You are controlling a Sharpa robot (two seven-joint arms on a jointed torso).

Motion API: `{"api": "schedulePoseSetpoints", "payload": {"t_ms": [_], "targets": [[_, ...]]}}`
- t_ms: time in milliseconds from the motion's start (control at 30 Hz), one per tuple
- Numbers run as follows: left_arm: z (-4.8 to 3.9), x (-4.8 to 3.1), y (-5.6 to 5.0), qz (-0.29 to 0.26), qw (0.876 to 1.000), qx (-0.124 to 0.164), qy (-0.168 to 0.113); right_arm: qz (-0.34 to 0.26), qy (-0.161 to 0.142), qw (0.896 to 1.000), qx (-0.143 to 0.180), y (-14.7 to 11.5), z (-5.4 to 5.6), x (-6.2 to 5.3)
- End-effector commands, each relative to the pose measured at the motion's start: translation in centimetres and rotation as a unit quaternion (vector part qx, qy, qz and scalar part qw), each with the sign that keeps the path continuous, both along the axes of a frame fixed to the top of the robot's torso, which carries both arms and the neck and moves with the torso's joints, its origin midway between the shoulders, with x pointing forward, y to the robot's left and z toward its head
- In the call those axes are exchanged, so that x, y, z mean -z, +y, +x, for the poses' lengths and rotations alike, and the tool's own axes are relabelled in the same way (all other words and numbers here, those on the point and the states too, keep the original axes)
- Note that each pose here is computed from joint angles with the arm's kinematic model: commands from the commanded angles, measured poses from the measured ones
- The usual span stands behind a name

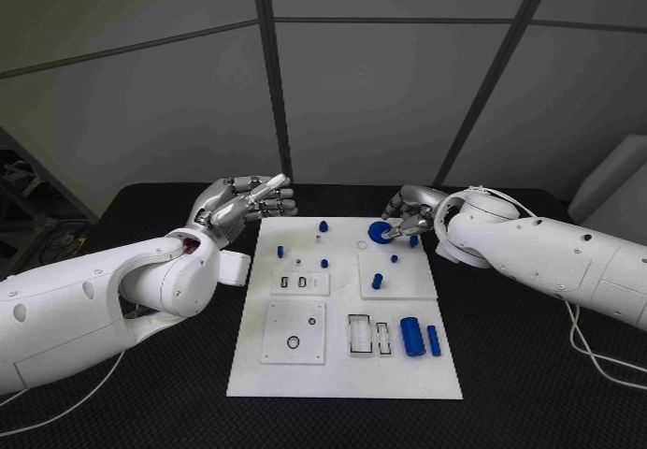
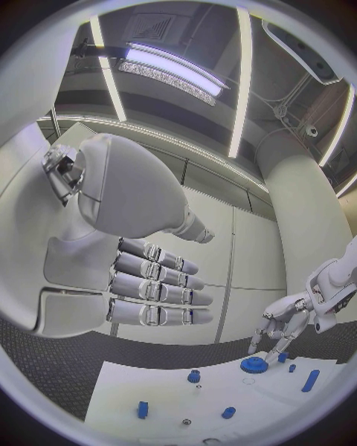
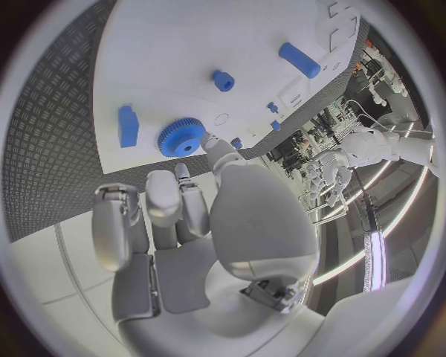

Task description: Assemble the parts on the task board

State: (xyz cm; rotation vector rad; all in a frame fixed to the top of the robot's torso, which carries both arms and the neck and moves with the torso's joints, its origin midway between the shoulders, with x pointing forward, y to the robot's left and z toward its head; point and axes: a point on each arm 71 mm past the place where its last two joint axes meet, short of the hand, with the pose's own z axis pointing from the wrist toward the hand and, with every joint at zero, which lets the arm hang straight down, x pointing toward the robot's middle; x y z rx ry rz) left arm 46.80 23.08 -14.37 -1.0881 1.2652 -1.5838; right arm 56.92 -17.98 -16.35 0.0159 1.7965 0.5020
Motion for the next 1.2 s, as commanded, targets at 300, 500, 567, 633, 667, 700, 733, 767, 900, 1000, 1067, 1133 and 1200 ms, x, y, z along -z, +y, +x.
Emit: {"api": "schedulePoseSetpoints", "payload": {"t_ms": [300,500,567,633,667,700,733,767,900,1000,1067,1133,1200], "targets": [[-0.05,-0.15,-0.2,-0.003,1.0,0.009,-0.003,0.002,0.013,1.0,0.005,0.6,0.51,0.22],[-0.07,-0.17,-0.11,-0.002,1.0,0.008,-0.003,-0.004,0.015,1.0,0.005,0.65,0.68,0.35],[-0.08,-0.17,-0.08,-0.002,1.0,0.008,-0.003,-0.007,0.015,1.0,0.004,0.72,0.72,0.41],[-0.07,-0.17,-0.07,-0.002,1.0,0.008,-0.003,-0.009,0.016,1.0,0.003,0.81,0.74,0.47],[-0.08,-0.17,-0.06,-0.002,1.0,0.008,-0.003,-0.01,0.017,1.0,0.002,0.86,0.75,0.5],[-0.08,-0.17,-0.07,-0.002,1.0,0.008,-0.003,-0.012,0.017,1.0,0.001,0.9,0.76,0.53],[-0.08,-0.17,-0.07,-0.002,1.0,0.008,-0.003,-0.013,0.017,1.0,0.001,0.93,0.77,0.55],[-0.08,-0.17,-0.08,-0.002,1.0,0.008,-0.003,-0.015,0.017,1.0,0.0,0.96,0.77,0.57],[-0.08,-0.16,-0.08,-0.002,1.0,0.008,-0.003,-0.019,0.017,1.0,-0.001,0.94,0.78,0.64],[-0.08,-0.16,-0.06,-0.002,1.0,0.008,-0.002,-0.023,0.017,1.0,-0.002,0.89,0.78,0.67],[-0.08,-0.16,-0.05,-0.002,1.0,0.008,-0.002,-0.025,0.018,1.0,-0.002,0.87,0.78,0.69],[-0.08,-0.16,-0.07,-0.002,1.0,0.008,-0.002,-0.026,0.018,0.999,-0.004,0.87,0.78,0.71],[-0.1,-0.17,-0.1,-0.002,1.0,0.009,-0.002,-0.028,0.018,0.999,-0.005,0.87,0.76,0.72]]}}
